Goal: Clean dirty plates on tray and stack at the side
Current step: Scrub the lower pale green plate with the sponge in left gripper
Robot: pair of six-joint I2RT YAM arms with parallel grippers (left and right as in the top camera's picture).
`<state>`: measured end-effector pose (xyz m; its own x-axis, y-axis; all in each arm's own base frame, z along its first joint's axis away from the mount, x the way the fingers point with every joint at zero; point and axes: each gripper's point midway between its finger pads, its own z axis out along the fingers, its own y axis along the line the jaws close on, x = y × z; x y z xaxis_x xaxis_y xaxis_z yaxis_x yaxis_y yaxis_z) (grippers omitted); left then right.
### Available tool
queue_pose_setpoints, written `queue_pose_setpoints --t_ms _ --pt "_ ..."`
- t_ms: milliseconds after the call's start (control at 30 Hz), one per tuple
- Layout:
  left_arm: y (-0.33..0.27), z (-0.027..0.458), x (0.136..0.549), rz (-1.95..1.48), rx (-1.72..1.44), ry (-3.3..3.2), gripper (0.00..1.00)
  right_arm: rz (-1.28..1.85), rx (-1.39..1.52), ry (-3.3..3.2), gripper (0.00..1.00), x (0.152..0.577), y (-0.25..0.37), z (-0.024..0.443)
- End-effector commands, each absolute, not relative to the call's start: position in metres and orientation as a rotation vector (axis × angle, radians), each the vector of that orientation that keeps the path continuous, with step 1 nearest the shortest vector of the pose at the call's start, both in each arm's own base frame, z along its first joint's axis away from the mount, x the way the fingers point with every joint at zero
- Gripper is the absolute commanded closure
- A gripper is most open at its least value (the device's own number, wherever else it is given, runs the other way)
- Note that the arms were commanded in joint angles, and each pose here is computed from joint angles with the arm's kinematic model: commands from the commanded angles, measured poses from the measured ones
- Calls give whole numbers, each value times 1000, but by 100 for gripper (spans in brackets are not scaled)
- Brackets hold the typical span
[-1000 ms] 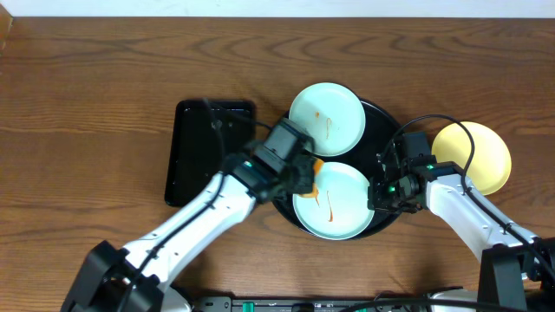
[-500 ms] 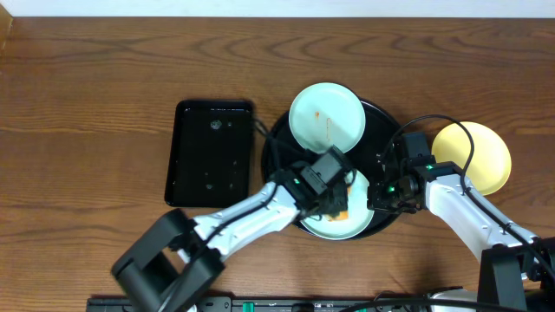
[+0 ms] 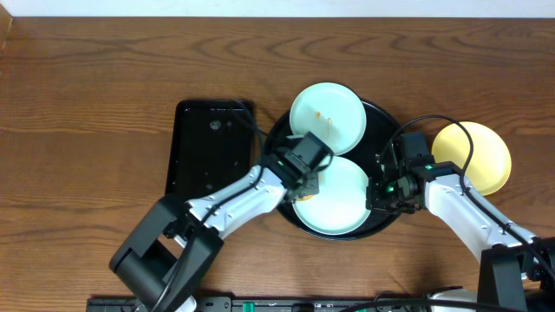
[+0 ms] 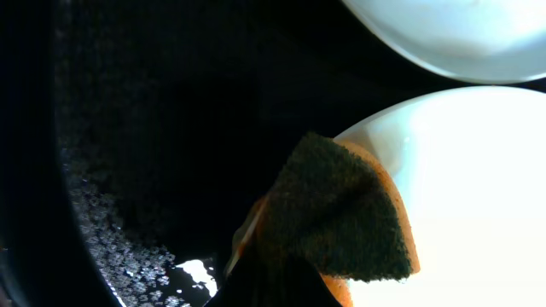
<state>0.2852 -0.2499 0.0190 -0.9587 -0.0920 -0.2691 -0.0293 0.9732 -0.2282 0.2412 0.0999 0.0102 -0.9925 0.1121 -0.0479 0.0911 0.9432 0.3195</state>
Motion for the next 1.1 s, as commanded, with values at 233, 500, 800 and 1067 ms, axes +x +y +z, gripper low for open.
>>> queue_pose_setpoints --t_ms 233,500,800,1067 --pt "-260 109 287 -609 104 2687 93 450 165 3060 99 236 96 6" --pt "-277 101 286 -654 51 2693 93 450 166 3061 99 236 96 6" --pt "-344 52 254 -781 166 2770 92 446 170 3076 99 232 95 5" --pt "-346 21 242 -683 168 2832 92 445 170 3078 99 232 95 5"
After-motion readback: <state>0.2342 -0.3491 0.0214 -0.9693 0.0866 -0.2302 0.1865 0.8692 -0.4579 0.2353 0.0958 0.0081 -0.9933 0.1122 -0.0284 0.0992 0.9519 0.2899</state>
